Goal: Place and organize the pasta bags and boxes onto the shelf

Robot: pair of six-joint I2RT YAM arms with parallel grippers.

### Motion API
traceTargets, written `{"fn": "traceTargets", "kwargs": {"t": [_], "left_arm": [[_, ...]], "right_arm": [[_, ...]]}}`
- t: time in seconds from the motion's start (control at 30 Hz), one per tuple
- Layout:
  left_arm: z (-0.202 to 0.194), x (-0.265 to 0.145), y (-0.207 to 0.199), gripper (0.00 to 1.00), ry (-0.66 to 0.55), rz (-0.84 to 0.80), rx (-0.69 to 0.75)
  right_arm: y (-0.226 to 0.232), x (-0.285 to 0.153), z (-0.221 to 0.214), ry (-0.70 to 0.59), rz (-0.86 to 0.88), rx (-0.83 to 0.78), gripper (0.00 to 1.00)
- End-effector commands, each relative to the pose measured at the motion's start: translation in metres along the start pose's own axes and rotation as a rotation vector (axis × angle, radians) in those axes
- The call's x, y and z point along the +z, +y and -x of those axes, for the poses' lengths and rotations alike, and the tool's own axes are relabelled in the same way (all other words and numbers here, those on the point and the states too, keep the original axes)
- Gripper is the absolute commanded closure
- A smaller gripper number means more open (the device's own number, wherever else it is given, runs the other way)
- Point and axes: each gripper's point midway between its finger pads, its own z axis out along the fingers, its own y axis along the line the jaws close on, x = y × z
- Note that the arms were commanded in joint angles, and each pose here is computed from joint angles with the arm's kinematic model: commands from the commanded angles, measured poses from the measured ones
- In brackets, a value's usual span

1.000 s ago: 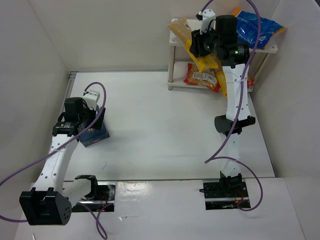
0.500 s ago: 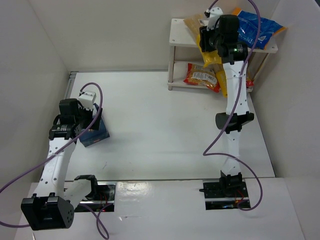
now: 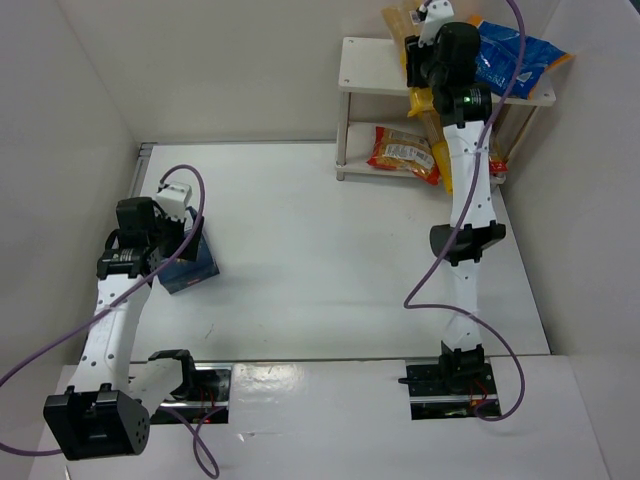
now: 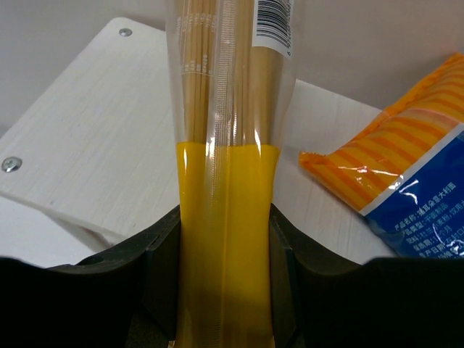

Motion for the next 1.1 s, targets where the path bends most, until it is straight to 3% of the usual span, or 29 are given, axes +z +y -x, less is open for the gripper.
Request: {"fn": "traceTargets", "kwargs": {"t": [0.0,0.23,0.27,0.3,0.33,0.4,0.43,0.5,0.7,0.83,1.0,1.07], "left_arm": [[-0.001,0.001,-0.003,0.00,-0.004,-0.030,0.014],[-0.003,0.001,-0.003,0.00,0.003,-0.035,0.007],[-0.005,0.003,-0.004,0.00,0.011,-0.038,0.006],[-0.005,0.003,-0.004,0.00,0.011,-0.038,0.006],[-0.005,0.003,-0.003,0.00,0.011,-0.038,0.015],[-0.007,0.005,-0.003,0.00,0.021,-0.041,0.014],[-0.006,0.005,-0.005,0.00,0.018,-0.050,0.014],[-0.006,0.005,-0.005,0.00,0.018,-0.050,0.014],[-0.006,0.005,-0.005,0.00,0.018,-0.050,0.014],[-0.006,0.005,-0.005,0.00,0.018,-0.050,0.014],[-0.001,-0.002,-0.005,0.00,-0.012,-0.041,0.009],[-0.001,-0.002,-0.005,0.00,-0.012,-0.041,0.009]], "right_arm": [[-0.027,-0.014,0.090,-0.335,-0.105,0.002,1.00],[-0.039,0.002,0.087,-0.366,-0.162,-0.018,0.99],[-0.039,0.007,0.084,-0.369,-0.163,-0.018,0.94],[-0.041,0.006,0.086,-0.376,-0.173,-0.016,0.88],[-0.040,0.011,0.081,-0.367,-0.172,-0.016,0.73],[-0.039,0.015,0.077,-0.358,-0.170,-0.017,0.52],[-0.046,0.015,0.075,-0.355,-0.187,-0.006,0.26],[-0.046,0.015,0.075,-0.355,-0.188,-0.006,0.16],[-0.048,0.008,0.081,-0.366,-0.198,0.016,0.02],[-0.036,-0.019,0.098,-0.372,-0.115,0.036,0.00],[0.027,-0.069,0.117,-0.344,0.128,0.008,0.00],[0.041,-0.077,0.101,-0.264,0.193,0.009,0.00]]}}
